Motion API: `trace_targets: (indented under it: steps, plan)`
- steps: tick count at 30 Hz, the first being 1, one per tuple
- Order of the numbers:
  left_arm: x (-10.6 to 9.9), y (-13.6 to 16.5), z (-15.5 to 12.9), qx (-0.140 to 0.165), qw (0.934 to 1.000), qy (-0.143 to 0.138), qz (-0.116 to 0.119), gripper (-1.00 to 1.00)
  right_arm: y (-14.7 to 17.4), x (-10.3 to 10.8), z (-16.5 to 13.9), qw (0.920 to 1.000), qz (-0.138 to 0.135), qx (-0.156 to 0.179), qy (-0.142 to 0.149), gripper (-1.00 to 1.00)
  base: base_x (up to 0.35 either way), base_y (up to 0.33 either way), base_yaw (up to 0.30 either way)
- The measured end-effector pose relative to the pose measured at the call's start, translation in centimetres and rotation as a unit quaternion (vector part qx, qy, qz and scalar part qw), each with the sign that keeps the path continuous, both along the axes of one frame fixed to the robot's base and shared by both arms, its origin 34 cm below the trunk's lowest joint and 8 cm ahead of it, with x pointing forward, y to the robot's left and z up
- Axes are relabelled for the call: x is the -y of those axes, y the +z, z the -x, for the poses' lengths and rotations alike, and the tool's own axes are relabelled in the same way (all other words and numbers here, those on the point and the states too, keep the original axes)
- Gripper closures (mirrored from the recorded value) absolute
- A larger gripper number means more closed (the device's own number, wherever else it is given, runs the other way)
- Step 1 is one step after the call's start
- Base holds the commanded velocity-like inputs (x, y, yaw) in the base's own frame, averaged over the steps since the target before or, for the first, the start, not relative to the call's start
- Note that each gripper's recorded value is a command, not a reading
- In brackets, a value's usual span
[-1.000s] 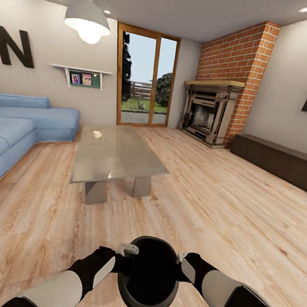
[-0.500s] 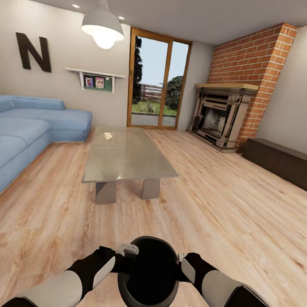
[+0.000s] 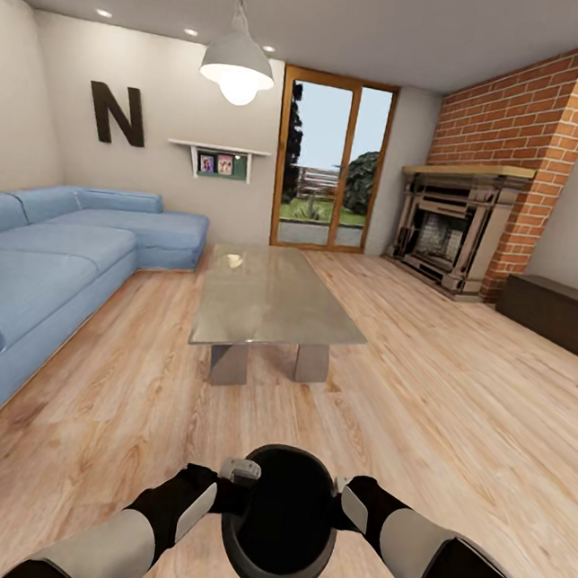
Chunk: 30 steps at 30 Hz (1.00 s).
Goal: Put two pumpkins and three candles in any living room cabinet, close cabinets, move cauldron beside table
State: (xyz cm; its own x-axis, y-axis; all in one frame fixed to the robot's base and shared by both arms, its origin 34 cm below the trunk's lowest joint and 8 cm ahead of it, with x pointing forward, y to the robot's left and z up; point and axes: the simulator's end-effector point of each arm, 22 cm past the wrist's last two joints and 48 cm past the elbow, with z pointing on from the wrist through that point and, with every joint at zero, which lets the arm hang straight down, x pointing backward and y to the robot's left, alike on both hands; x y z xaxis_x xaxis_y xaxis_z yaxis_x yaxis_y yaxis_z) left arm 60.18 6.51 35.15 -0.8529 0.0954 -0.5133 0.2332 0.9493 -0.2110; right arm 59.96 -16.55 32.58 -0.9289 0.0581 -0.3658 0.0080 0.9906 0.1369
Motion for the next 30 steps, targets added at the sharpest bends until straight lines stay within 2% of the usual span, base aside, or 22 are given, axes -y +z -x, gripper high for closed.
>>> trace_targets:
  steps: [5,13,30]
  plan:
    - [0.0,0.16,-0.04,0.002,1.0,0.0,0.0,1.0,0.16,0.0,-0.05,1.0,0.0,0.001,0.0,1.0,0.081,-0.032,0.15]
    - [0.01,0.2,-0.04,0.002,1.0,0.0,0.0,1.0,0.2,0.01,-0.05,1.0,0.0,0.002,0.0,1.0,0.238,-0.186,0.038]
    - [0.0,0.17,-0.02,0.001,1.0,0.0,0.0,1.0,0.19,0.0,-0.03,1.0,0.0,0.001,0.0,1.0,0.263,-0.237,0.272]
